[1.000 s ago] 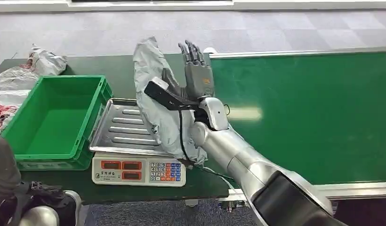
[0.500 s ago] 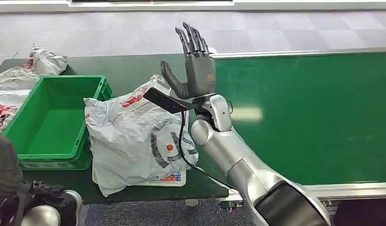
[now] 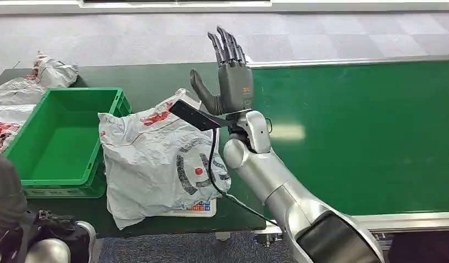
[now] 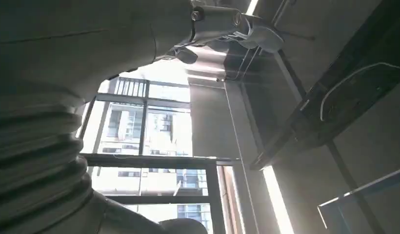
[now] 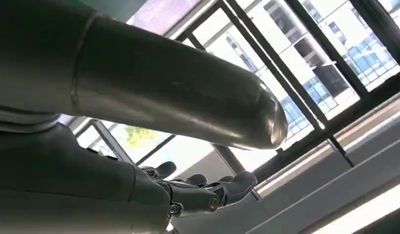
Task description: Moved the parcel from conveyor to table for the left to box.
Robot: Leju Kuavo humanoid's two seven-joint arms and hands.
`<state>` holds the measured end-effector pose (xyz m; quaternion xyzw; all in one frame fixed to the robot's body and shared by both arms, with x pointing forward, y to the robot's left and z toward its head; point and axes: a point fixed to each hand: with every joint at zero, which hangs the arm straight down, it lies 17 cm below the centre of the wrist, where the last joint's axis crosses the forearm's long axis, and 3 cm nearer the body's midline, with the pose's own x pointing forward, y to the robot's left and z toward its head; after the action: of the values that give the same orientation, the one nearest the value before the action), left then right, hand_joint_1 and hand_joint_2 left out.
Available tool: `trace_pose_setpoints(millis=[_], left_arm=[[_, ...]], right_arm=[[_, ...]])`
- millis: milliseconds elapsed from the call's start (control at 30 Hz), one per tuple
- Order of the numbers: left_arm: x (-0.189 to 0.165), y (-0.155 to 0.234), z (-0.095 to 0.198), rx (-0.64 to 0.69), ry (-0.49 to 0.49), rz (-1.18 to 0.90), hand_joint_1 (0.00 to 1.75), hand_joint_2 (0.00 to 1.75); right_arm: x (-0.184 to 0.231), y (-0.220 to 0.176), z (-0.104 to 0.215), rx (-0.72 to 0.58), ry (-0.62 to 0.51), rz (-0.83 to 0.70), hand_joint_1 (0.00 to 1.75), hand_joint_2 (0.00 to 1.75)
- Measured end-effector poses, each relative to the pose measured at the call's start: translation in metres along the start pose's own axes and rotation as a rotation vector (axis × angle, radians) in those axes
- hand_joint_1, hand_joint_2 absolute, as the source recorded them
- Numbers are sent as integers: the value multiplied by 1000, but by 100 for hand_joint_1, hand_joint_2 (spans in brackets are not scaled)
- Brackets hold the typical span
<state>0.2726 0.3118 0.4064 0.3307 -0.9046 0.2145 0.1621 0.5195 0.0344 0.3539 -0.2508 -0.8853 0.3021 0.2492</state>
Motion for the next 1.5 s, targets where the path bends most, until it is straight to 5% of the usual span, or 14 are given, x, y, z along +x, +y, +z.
trace_pose_setpoints(millis=[133, 200, 367, 500, 667, 800, 833, 867, 900, 1100, 1500], left_arm=[[-5, -10, 7, -41, -2, -26, 0, 175], [-25, -40, 33, -157, 36, -55, 0, 175], [-90, -148, 149, -714, 212, -125, 0, 175], [-117, -189, 255, -1101, 274, -171, 0, 175], [-132, -210, 348, -1416, 319, -172, 0, 175], [-140, -215, 395, -1601, 326, -208, 0, 175], [-141, -218, 398, -1627, 319, -216, 0, 175], [-141, -221, 403, -1652, 311, -220, 37, 175], [-141, -223, 407, -1671, 306, -222, 175, 175], [-141, -217, 444, -1832, 303, -235, 175, 175], [-146, -230, 429, -1788, 264, -253, 175, 175]], right_arm=[[9, -24, 1, -75, -28, 67, 0, 175], [14, -91, -5, -284, -42, 20, 0, 175], [29, -252, 39, -774, -127, -69, 0, 175], [68, -332, 93, -1004, -220, -46, 0, 175], [104, -389, 139, -1164, -306, -2, 0, 175], [119, -408, 155, -1215, -344, 22, 0, 175], [121, -410, 158, -1222, -350, 28, 0, 175], [123, -412, 159, -1226, -355, 31, 0, 175], [124, -413, 160, -1229, -357, 33, 0, 175], [130, -418, 165, -1240, -371, 52, 0, 175], [132, -419, 167, -1238, -374, 73, 0, 175]])
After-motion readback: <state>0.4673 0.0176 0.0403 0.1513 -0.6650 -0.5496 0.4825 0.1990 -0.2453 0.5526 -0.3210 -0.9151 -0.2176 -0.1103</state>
